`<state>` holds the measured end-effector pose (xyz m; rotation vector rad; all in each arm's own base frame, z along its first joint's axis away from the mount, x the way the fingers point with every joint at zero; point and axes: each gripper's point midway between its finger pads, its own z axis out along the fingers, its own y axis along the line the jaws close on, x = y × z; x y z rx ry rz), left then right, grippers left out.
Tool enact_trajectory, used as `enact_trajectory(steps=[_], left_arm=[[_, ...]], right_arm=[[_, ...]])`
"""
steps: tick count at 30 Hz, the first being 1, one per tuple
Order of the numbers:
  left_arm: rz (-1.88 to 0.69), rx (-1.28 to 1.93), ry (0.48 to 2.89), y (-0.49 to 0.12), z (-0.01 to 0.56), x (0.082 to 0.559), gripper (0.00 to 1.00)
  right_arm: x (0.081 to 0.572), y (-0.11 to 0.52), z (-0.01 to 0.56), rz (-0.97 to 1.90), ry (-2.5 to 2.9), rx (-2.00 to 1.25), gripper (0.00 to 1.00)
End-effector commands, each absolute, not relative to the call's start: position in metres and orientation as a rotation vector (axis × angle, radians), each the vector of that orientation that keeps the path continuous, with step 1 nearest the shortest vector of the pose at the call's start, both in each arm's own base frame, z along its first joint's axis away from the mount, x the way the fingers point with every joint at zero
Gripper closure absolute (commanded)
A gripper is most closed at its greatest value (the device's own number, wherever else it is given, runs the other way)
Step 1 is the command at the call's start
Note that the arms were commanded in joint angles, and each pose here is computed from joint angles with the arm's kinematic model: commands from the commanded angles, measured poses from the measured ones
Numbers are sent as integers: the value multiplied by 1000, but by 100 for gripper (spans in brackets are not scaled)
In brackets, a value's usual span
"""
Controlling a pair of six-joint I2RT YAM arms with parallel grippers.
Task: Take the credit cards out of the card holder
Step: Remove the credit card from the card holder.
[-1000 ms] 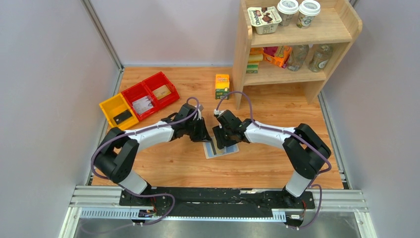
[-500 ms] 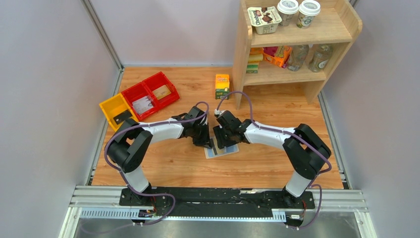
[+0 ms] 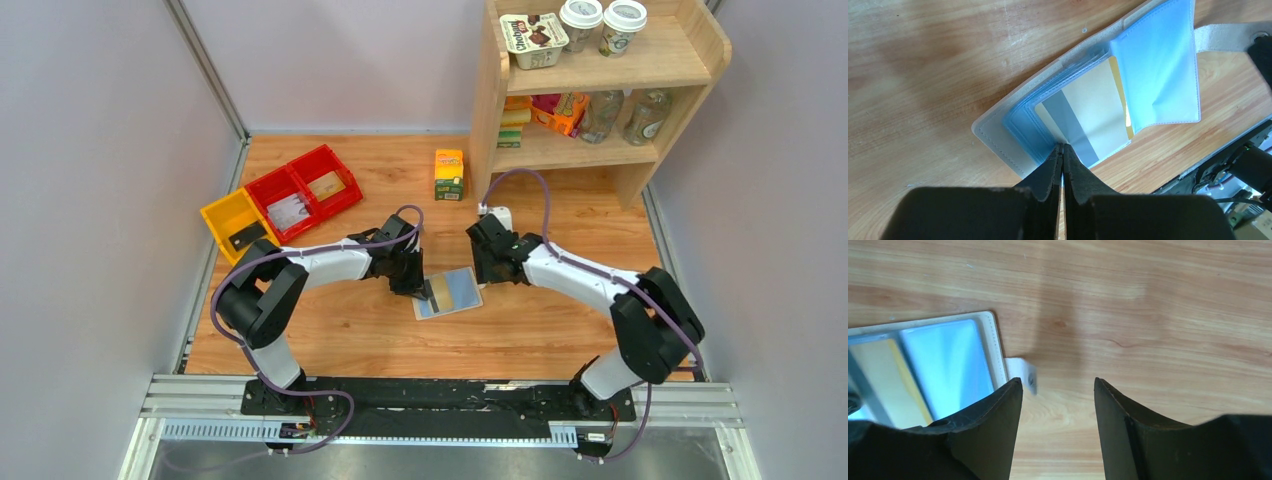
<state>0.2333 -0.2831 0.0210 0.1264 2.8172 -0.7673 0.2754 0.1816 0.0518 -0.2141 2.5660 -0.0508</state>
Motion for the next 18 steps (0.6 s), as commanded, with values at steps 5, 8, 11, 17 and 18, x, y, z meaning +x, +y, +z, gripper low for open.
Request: enact_trajectory(steps=[5,8,11,17,18], left_arm=[[-631,148,2863,-264,1,227,92],[-639,141,2866,-264,0,226,92],[-646,141,2866,-265,-1,226,93],[-646,123,2872,-262,-4,222,94],[-646,118,2871,-262,-4,222,94]], right_arm=[[274,229,131,448,2317,-247,44],[260,260,140,677,2280,-368,45],[254,277,125,786,2327,-405,48],[255,288,94,994,2406,-313,53],[256,289,91,1020,2408,-305,54]])
